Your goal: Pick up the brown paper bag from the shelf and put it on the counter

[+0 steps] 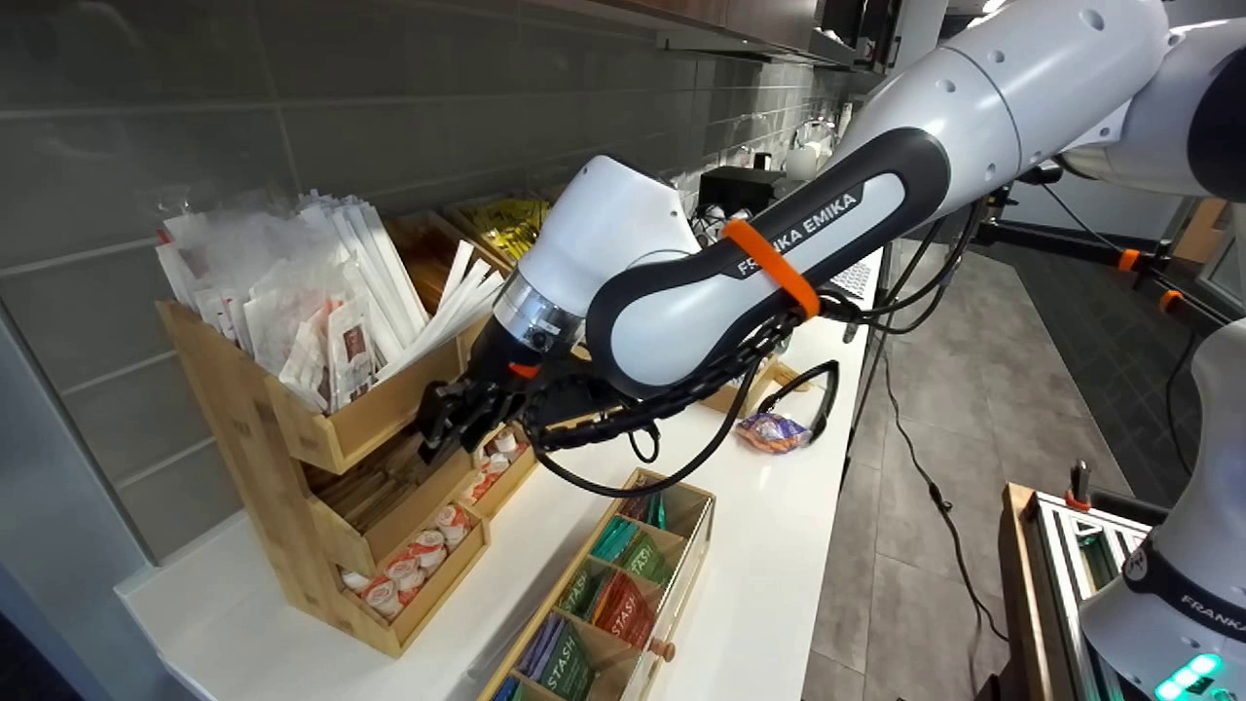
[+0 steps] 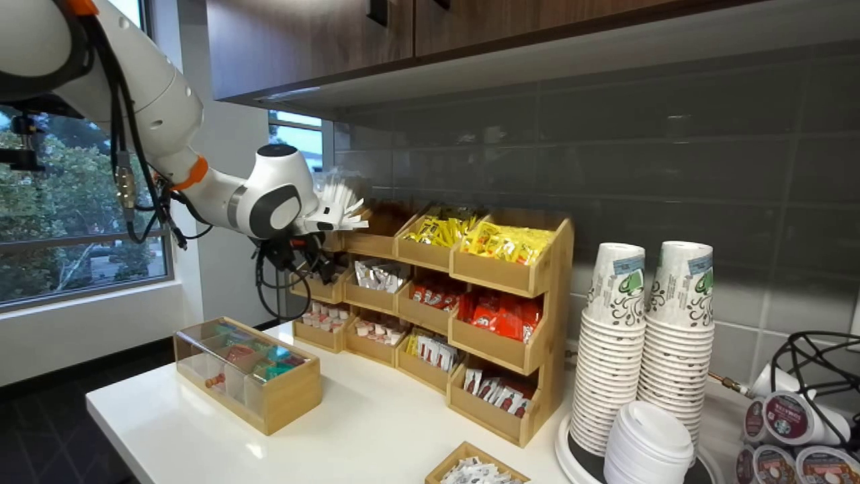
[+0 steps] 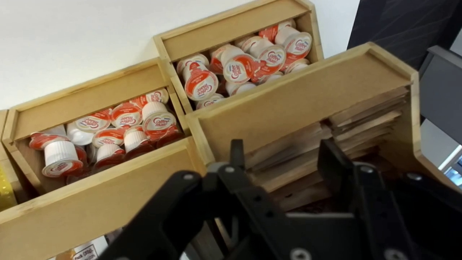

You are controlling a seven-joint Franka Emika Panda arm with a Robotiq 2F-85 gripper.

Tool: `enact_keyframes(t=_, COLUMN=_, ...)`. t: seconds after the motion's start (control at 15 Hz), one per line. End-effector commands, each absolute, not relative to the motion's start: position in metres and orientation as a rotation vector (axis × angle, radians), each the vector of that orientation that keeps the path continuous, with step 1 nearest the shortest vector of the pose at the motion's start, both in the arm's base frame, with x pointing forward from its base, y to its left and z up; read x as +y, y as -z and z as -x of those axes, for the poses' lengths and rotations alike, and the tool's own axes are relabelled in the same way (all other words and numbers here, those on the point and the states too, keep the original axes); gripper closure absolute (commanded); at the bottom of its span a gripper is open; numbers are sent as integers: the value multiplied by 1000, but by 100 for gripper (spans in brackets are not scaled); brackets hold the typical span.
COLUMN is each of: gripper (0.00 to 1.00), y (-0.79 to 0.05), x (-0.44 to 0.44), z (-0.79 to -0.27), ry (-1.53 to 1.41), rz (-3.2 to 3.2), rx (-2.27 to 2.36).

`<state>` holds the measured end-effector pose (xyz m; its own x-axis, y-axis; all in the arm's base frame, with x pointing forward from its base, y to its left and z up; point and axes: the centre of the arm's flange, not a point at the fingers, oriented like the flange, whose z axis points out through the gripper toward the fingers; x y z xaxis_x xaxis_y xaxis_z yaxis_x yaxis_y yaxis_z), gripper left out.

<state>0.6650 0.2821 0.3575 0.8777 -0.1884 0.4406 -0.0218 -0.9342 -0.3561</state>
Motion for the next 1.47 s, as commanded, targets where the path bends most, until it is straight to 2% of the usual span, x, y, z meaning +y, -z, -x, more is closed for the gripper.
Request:
enact_keyframes(t=0.0, gripper=44, y=-366, x=287, z=-666, ry=726, rz=2676, rx=132)
enact_keyframes(t=0.6, gripper=39, y=-364, x=294, z=-664, ry=836, rz=2694, rx=-104)
enact_keyframes(t=0.93, gripper=40, y=-362, x=293, z=-666, ry=844, rz=2717, rx=-174)
enact_keyframes(t=1.4, gripper=38, y=-356, x=292, z=-670, ry=852, rz=2756, rx=-247)
